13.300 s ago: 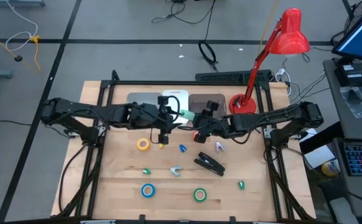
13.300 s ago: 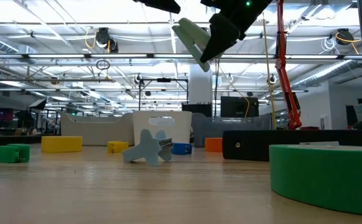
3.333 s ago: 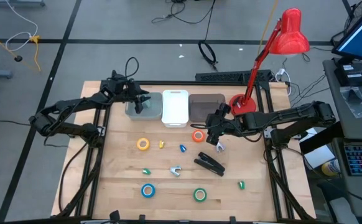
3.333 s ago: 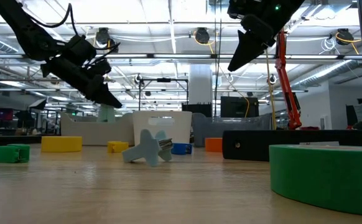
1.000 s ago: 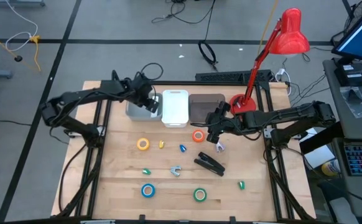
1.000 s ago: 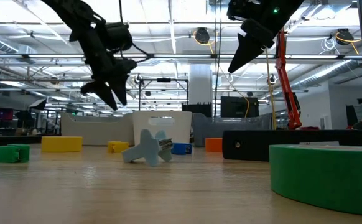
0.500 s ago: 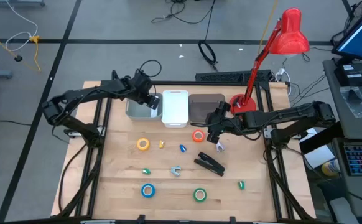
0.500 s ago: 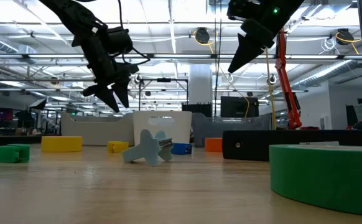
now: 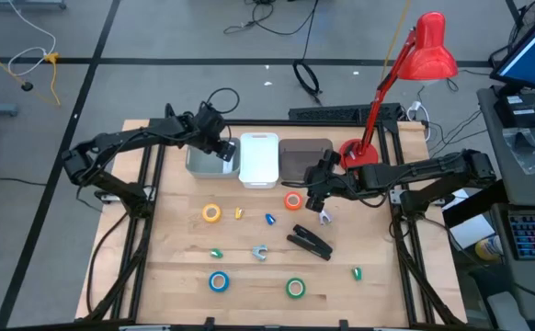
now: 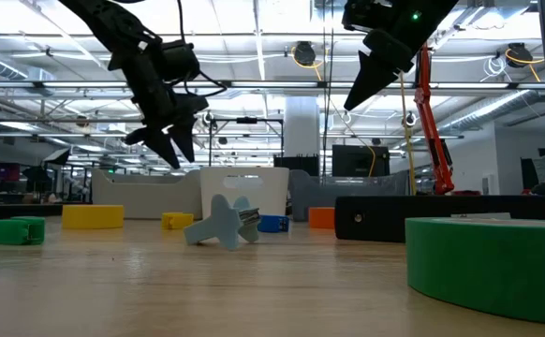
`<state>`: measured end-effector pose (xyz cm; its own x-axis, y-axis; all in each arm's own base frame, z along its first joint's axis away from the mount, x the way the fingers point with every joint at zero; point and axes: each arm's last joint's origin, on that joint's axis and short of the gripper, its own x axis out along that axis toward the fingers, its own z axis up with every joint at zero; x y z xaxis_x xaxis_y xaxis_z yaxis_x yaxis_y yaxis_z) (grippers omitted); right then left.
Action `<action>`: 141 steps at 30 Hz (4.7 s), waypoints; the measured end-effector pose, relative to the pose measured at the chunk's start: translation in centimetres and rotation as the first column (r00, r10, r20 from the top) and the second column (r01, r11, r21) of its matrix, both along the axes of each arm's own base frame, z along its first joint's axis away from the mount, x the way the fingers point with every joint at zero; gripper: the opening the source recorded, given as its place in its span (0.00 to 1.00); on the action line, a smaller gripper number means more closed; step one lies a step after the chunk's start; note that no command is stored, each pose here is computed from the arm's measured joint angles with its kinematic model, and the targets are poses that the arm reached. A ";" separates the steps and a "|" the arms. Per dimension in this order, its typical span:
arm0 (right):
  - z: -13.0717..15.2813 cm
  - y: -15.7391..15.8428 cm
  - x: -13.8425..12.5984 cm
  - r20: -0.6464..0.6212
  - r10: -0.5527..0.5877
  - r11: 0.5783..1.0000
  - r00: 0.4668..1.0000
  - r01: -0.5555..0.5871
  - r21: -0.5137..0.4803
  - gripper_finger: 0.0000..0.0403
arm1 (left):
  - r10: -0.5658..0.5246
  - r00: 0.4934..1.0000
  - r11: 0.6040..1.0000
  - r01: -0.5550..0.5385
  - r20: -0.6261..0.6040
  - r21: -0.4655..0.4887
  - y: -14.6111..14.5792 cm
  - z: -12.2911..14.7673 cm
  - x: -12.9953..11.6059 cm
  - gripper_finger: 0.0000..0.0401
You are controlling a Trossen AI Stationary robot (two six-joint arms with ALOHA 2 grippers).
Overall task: Pick and place Stapler, Stapler remover, tape
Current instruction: Put the light green stapler into the gray bin
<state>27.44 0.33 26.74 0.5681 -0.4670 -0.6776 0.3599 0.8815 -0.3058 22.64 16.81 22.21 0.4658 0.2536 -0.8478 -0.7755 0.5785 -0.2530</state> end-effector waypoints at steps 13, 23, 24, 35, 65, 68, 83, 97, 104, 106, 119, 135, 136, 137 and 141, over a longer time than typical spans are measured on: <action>0.0 0.0 0.0 0.000 0.000 1.000 1.000 0.000 0.000 0.52 | 0.066 0.998 0.998 -0.067 -0.008 -0.007 0.2 -0.3 0.1 0.84; 0.0 0.0 0.0 0.001 0.000 1.000 1.000 0.000 0.000 0.52 | 0.086 0.996 0.996 -0.086 -0.026 0.023 0.4 -0.5 0.3 0.85; 0.0 0.0 0.0 0.002 0.000 1.000 1.000 0.000 0.000 0.52 | 0.086 0.996 0.996 -0.085 -0.031 0.019 0.4 -0.8 0.4 0.85; 0.0 0.0 0.0 -0.002 0.000 1.000 1.000 0.000 0.000 0.52 | 0.082 0.992 0.994 -0.088 -0.095 -0.064 1.2 -4.2 1.6 0.84; 0.0 -0.7 0.0 -0.002 -0.027 1.000 1.000 0.027 0.000 0.52 | 0.058 0.992 0.997 -0.064 -0.114 -0.049 1.6 -5.4 2.1 0.54; 0.0 -0.9 0.0 -0.002 -0.032 0.999 0.999 0.032 0.000 0.52 | 0.058 0.992 0.997 -0.063 -0.115 -0.049 1.6 -5.4 2.1 0.45; 0.0 -0.9 0.0 0.000 -0.034 0.999 0.999 0.034 0.002 0.52 | 0.033 0.997 0.999 -0.034 -0.065 -0.018 2.6 -3.7 0.7 0.40; 0.0 -0.8 0.0 0.000 -0.034 0.999 0.999 0.034 0.003 0.52 | -0.181 0.983 0.983 0.181 0.021 0.011 2.3 -0.6 -1.4 0.39; 0.0 -0.8 0.1 0.009 -0.032 0.999 0.999 0.032 0.006 0.52 | -0.298 0.954 0.954 0.298 0.017 0.019 2.9 -0.6 -2.6 0.37; 0.0 -0.8 0.0 0.010 -0.034 0.999 0.999 0.034 0.008 0.52 | -0.320 0.947 0.947 0.320 0.017 0.020 3.2 -0.9 -2.7 0.38; 0.0 -0.8 0.0 0.010 -0.034 0.999 0.999 0.034 0.008 0.52 | -0.434 0.899 0.898 0.437 0.054 -0.048 3.7 -2.8 -2.5 0.38; 0.0 -0.8 0.0 0.028 -0.061 0.998 0.998 0.060 0.032 0.52 | -0.506 0.860 0.862 0.501 -0.069 -0.075 3.3 -5.1 -1.2 0.43; 0.0 -0.8 0.0 0.031 -0.067 0.997 0.997 0.066 0.037 0.52 | -0.504 0.860 0.863 0.499 -0.080 -0.072 3.3 -5.1 -1.3 0.45; 0.0 -0.8 0.0 0.034 -0.071 0.997 0.997 0.070 0.041 0.52 | -0.505 0.859 0.863 0.500 -0.083 -0.068 3.4 -5.1 -1.3 0.47; 0.0 -0.8 0.0 0.035 -0.072 0.997 0.997 0.071 0.042 0.52 | -0.506 0.858 0.863 0.502 -0.088 -0.060 3.4 -5.1 -1.2 0.51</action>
<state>27.48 -0.50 26.77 0.5587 -0.4800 -0.6764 0.4326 0.8644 -0.2561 21.40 20.23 17.08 0.4370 -0.0224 -0.8992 -0.4020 0.8894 -0.2176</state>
